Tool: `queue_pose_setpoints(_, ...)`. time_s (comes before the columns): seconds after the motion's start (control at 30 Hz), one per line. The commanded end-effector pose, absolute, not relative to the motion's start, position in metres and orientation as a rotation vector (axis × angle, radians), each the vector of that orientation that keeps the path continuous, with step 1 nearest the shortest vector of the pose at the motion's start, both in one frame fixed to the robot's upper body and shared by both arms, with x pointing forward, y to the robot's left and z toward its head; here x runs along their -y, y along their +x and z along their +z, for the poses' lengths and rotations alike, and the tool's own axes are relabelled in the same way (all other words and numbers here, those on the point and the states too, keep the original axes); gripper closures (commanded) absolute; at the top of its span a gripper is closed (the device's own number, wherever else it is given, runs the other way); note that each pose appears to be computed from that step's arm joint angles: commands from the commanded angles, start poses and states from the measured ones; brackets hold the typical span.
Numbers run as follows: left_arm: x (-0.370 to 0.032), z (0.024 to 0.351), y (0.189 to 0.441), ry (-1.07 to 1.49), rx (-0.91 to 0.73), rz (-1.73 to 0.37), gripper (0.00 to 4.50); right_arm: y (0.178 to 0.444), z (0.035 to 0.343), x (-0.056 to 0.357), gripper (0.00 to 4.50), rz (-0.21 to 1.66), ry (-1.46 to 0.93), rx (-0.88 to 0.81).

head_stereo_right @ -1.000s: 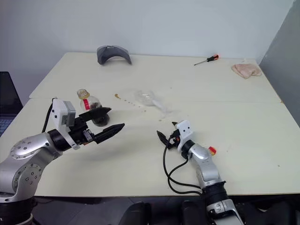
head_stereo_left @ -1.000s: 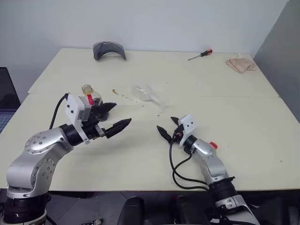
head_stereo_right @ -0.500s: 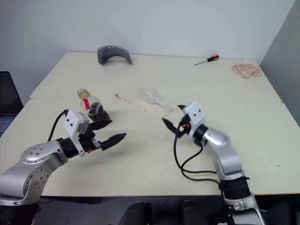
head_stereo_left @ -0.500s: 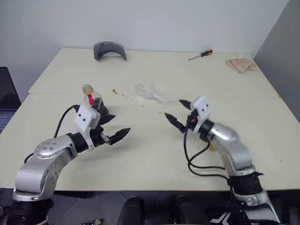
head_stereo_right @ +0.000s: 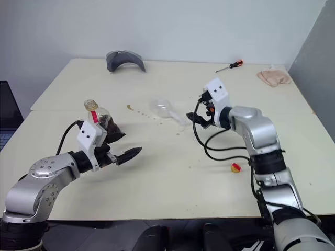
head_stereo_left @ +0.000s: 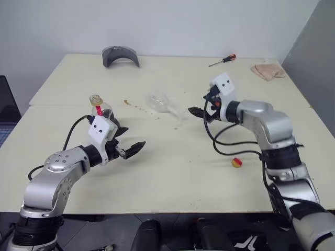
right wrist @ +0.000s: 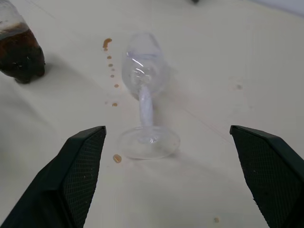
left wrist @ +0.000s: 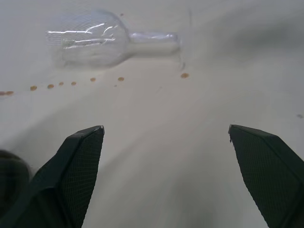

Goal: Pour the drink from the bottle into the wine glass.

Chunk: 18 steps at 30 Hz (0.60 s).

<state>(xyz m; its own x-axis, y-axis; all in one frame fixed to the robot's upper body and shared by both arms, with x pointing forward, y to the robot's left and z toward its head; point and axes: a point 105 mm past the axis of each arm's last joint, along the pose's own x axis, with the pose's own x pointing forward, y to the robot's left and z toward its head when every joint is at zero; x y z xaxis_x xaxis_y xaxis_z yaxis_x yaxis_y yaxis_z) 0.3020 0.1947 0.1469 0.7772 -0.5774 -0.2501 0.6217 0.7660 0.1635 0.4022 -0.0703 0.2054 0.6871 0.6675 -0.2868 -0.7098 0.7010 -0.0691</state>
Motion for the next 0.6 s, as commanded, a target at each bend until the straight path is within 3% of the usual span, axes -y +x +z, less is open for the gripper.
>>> queue_pose_setpoints(0.03, -0.193, 0.152, 0.3, 0.274, -0.158, -0.662, 0.0, 0.411, 0.22, 0.058, 0.05, 0.786, -0.17, -0.273)
queue_pose_setpoints(0.33, -0.191, 0.148, 0.297, 0.288, -0.165, -0.671, 0.0, 0.44, 0.198, 0.032, 0.05, 0.744, -0.264, -0.355)
queue_pose_setpoints(0.6, -0.187, 0.15, 0.298, 0.29, -0.158, -0.684, 0.0, 0.446, 0.188, 0.0, 0.05, 0.787, -0.372, -0.365)
